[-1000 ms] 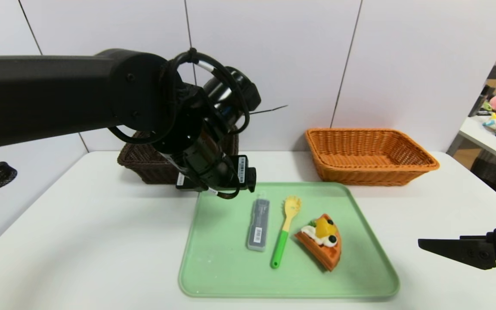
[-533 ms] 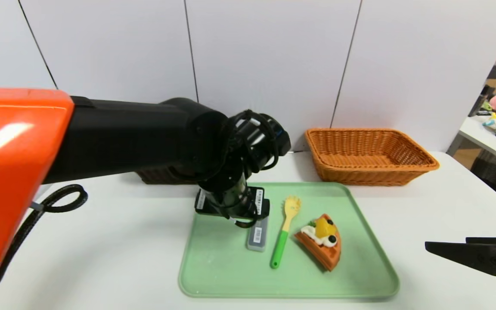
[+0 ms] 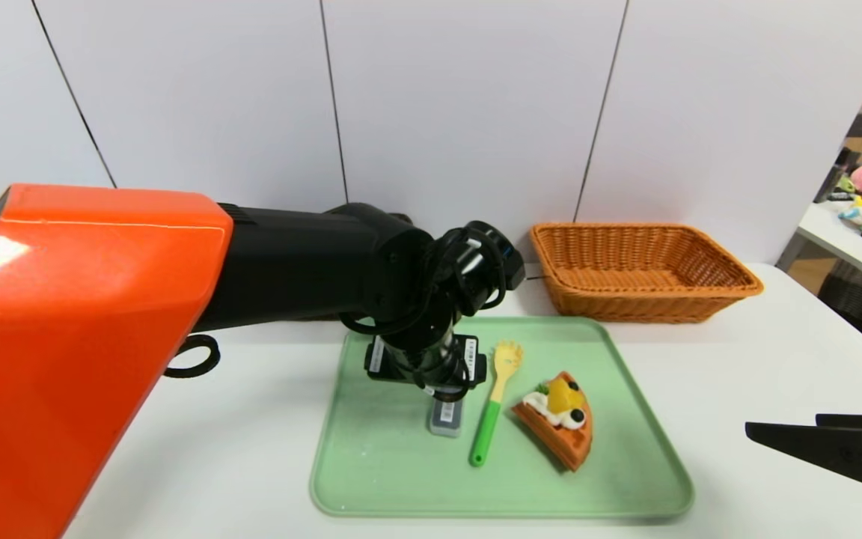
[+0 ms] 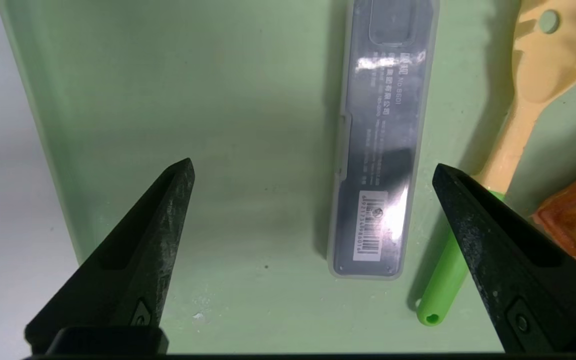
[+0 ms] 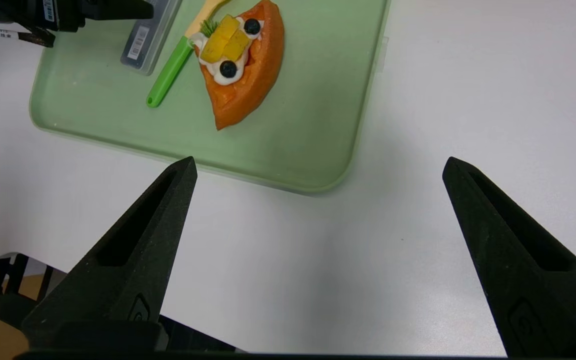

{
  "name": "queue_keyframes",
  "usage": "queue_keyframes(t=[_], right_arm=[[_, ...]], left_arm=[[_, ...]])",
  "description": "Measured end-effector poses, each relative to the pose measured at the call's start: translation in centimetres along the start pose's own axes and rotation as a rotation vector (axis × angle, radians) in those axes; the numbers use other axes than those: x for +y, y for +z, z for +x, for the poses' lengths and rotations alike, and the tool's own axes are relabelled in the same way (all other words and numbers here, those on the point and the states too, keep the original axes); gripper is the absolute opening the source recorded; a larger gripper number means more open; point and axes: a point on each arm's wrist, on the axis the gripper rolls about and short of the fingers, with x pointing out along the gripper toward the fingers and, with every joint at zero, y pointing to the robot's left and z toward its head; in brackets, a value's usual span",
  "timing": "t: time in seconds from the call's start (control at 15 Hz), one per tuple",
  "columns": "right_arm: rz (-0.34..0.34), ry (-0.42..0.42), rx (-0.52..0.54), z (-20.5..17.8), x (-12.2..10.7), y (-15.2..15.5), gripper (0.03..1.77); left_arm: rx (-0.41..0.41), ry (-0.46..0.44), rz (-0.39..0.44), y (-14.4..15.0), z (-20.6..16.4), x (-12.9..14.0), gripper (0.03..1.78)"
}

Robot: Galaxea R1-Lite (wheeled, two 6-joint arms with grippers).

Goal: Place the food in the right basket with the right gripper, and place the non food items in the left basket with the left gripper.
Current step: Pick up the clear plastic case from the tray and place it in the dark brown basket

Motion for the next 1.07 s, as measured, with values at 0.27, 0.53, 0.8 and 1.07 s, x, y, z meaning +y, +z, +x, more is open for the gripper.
queue_keyframes(t=[0.27, 0.53, 0.8, 1.07], right_arm=[[0.000, 0.003, 0.002, 0.0, 0.0, 0.0, 1.70], [0.005, -0.002, 0.016, 0.2, -0.1, -0.4, 1.70], [0.006, -0.006, 0.017, 0.2, -0.1, -0.5, 1.70], [0.004, -0.006, 0.017, 0.2, -0.1, -0.5, 1.70]], left_arm=[[-0.002, -0.002, -0.006, -0.1, 0.5, -0.6, 1.69], [0.010, 0.000, -0.003, -0.2, 1.5, -1.0, 1.69], [0.022, 0.006, 0.003, -0.3, 2.3, -1.3, 1.69], [0.027, 0.010, 0.005, -0.4, 2.7, -1.4, 1.69]])
